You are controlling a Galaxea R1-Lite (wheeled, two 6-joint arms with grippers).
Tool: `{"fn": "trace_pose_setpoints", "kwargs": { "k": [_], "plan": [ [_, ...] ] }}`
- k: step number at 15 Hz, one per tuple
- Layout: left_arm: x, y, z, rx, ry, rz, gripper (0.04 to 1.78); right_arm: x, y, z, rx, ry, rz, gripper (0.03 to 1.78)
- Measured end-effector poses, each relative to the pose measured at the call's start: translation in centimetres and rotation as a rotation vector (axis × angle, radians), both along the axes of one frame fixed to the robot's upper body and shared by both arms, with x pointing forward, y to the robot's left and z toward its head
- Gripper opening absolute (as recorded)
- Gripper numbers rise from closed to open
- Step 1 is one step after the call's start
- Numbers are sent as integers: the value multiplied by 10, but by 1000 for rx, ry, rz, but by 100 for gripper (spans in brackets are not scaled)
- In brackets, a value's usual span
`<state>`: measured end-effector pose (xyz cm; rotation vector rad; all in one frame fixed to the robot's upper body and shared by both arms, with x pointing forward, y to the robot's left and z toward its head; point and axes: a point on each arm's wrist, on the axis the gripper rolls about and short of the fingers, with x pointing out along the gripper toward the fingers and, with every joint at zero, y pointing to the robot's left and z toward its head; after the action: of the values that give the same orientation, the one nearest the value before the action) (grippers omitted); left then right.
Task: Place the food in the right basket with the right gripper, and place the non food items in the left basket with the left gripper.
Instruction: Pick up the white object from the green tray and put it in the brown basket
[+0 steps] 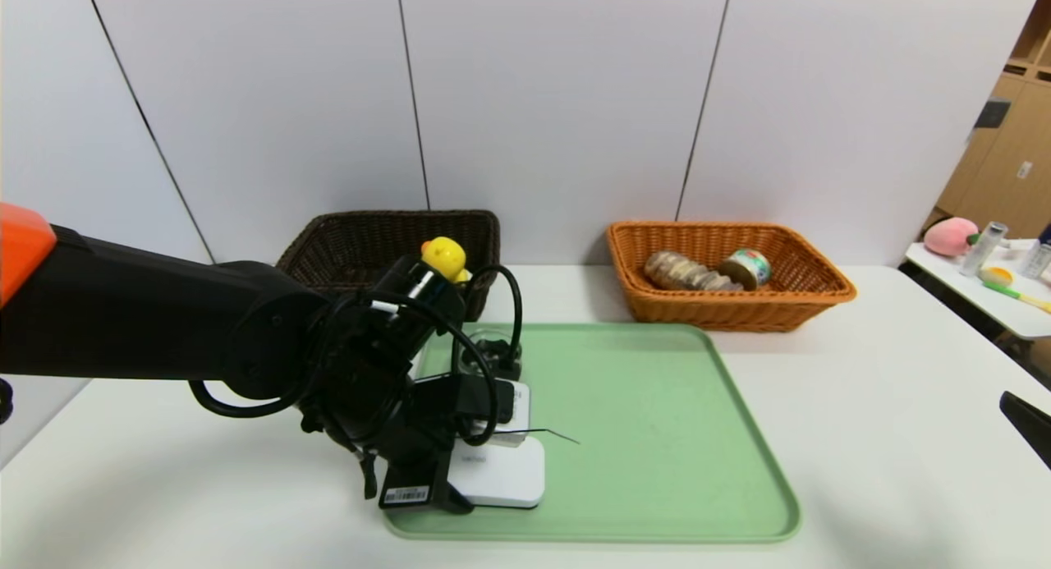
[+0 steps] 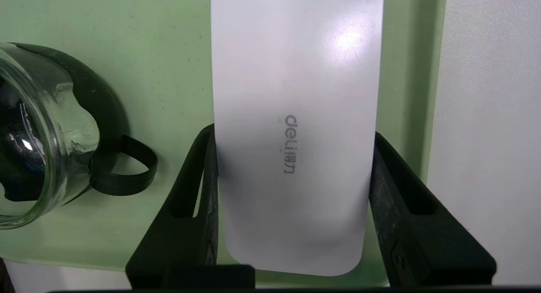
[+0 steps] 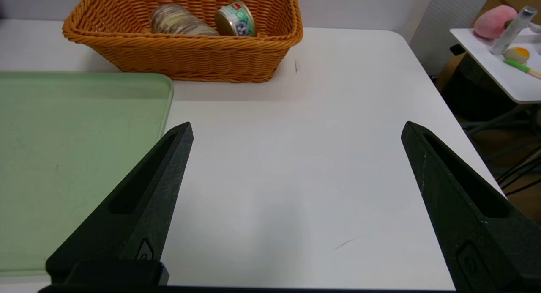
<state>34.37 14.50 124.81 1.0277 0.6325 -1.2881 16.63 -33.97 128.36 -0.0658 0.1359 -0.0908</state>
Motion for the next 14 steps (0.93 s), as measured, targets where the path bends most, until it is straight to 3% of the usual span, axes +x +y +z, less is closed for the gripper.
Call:
{"fn": "trace_pose_setpoints", "kwargs": {
  "k": [5,8,14],
  "plan": [
    [-1,-2,10,-26,-33,-11,99,0,0,-1,1,7,0,170],
    [-5,-5,33,-114,-81,-14,98,0,0,-6,2,27,-2,170],
    [-32,9,90,-342,-77,110,98,-1,0,-16,3,60,-3,170]
  ]
}}
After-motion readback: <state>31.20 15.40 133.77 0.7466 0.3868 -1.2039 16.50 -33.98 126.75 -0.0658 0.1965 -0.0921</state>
